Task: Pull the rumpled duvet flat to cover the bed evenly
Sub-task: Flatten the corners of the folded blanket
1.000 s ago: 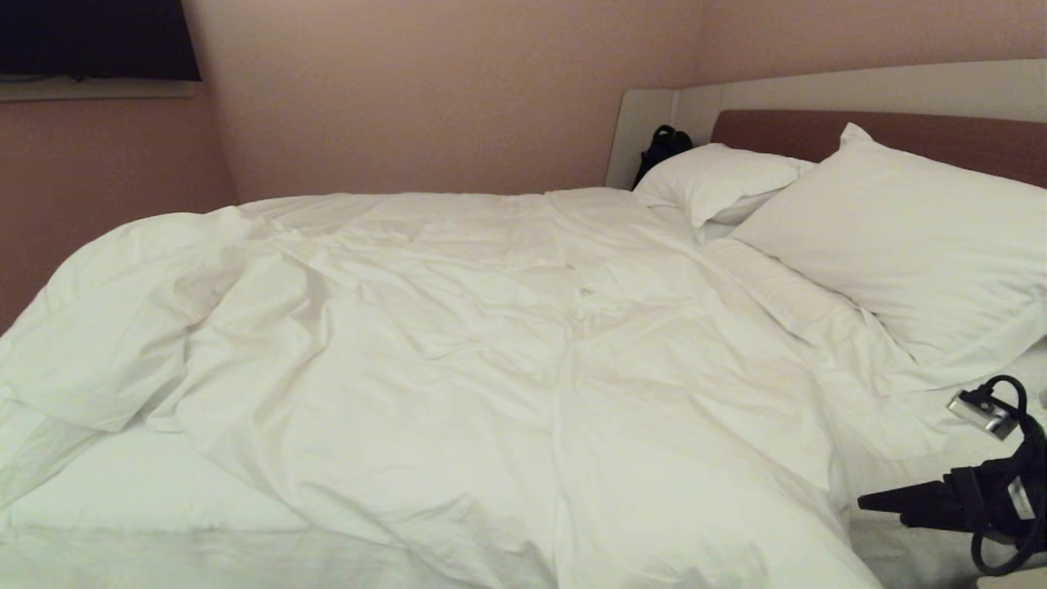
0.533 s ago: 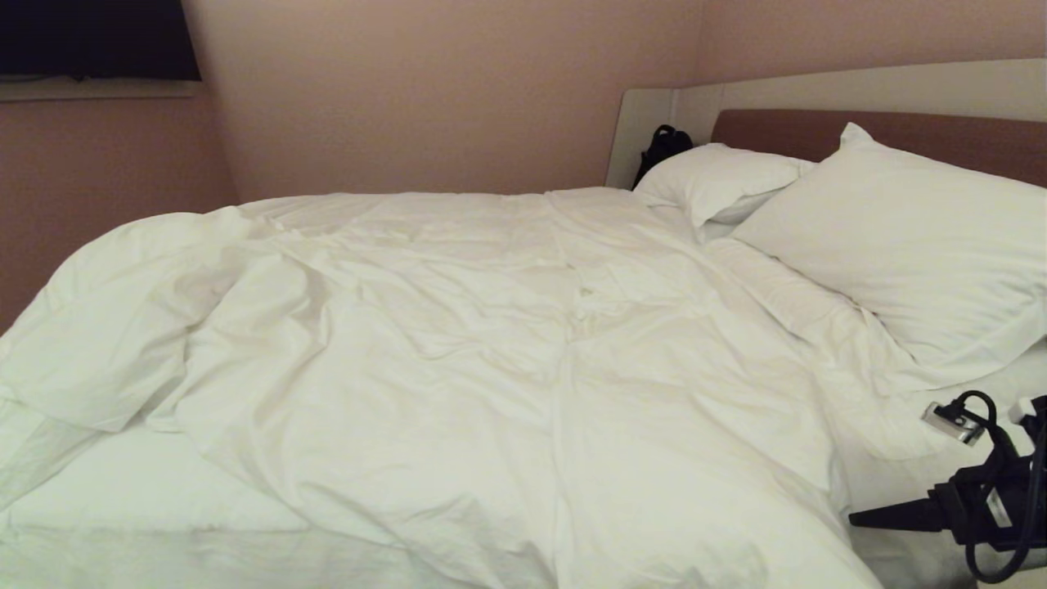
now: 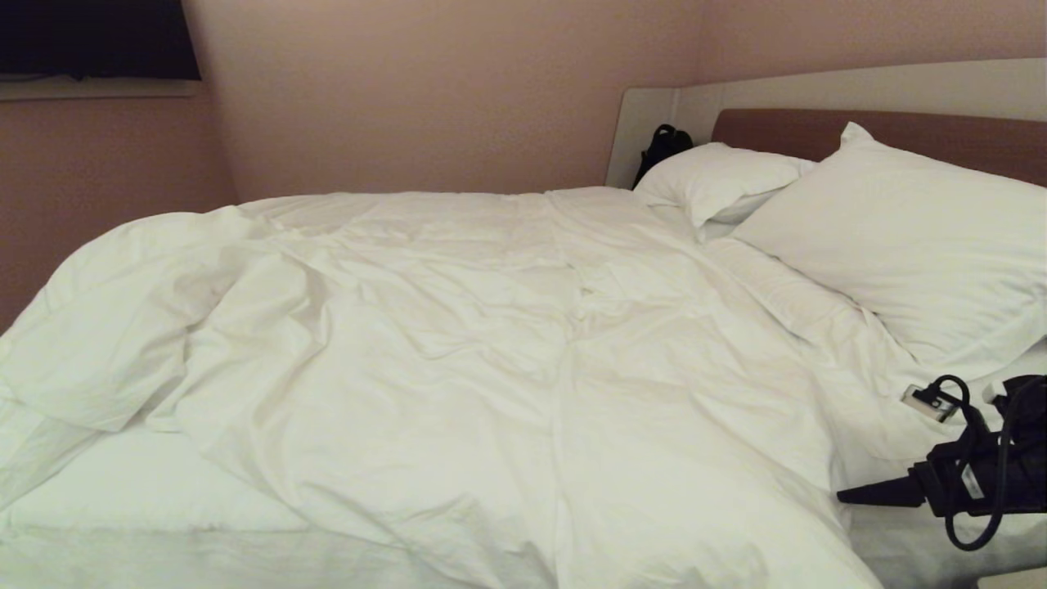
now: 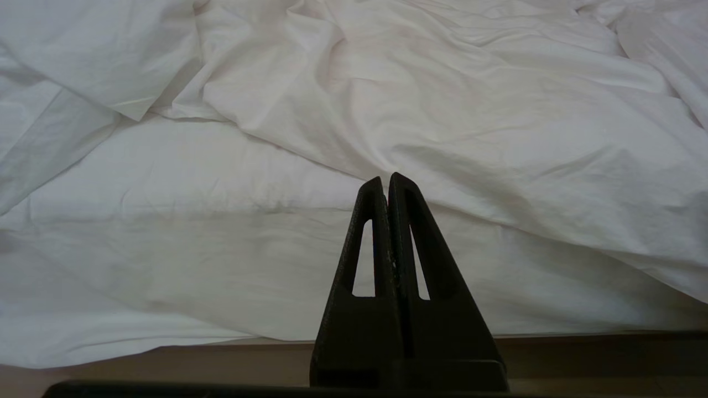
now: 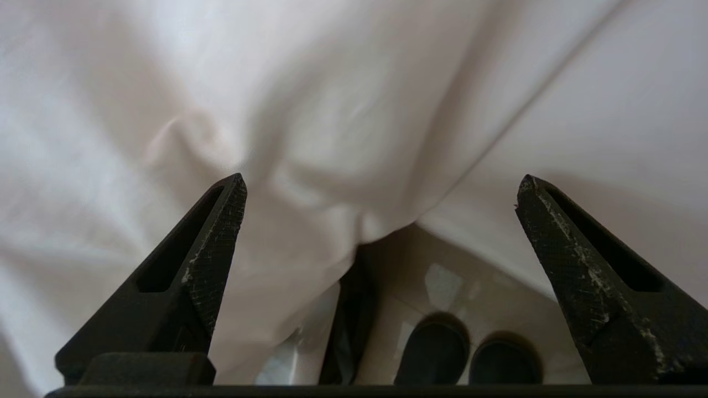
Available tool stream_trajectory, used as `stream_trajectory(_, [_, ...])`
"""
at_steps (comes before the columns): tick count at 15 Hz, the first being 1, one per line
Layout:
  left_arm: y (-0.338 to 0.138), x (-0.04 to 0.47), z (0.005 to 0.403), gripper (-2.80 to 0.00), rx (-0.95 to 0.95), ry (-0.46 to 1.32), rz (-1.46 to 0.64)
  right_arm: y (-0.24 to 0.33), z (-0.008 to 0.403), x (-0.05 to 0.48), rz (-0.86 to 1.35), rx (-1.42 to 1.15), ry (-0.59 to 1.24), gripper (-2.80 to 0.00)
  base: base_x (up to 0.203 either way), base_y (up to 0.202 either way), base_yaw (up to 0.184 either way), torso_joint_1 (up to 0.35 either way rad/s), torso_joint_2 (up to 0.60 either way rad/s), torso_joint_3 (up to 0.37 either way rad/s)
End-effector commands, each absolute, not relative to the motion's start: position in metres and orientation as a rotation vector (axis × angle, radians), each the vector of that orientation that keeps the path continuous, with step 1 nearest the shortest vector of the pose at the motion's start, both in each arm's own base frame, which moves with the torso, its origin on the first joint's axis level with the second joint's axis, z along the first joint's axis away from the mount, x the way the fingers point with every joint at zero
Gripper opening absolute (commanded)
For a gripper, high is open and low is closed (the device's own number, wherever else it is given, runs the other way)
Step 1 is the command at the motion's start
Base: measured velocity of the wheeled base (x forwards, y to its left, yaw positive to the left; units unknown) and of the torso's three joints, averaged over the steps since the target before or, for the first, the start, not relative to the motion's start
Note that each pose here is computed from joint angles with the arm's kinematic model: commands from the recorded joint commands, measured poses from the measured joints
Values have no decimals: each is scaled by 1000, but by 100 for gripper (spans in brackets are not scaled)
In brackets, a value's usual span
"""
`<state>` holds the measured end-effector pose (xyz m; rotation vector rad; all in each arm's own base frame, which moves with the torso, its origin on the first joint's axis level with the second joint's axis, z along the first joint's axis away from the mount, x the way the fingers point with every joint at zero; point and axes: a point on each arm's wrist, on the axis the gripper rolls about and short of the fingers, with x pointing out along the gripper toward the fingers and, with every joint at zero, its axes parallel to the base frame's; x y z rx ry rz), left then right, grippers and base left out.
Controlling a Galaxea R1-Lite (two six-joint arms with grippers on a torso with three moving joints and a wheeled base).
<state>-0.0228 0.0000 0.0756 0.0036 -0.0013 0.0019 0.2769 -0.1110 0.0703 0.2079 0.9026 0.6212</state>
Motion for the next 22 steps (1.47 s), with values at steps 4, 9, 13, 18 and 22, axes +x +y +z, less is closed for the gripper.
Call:
stream_trajectory(4, [0, -23, 76, -280, 5, -2, 2, -115, 56, 292, 645, 215, 913, 0, 0, 0, 0, 0, 0, 0])
stream_trajectory(9, [0, -23, 76, -280, 4, -2, 2, -97, 57, 303, 735, 208, 885, 0, 0, 0, 0, 0, 0, 0])
stream_trajectory(13, [0, -23, 76, -280, 5, -2, 3, -90, 61, 303, 788, 251, 879, 0, 0, 0, 0, 0, 0, 0])
stream_trajectory(18, [0, -23, 76, -280, 5, -2, 2, -83, 76, 290, 882, 435, 889, 0, 0, 0, 0, 0, 0, 0])
stream_trajectory(22, [0, -23, 76, -280, 5, -2, 3, -80, 82, 280, 894, 517, 938, 0, 0, 0, 0, 0, 0, 0])
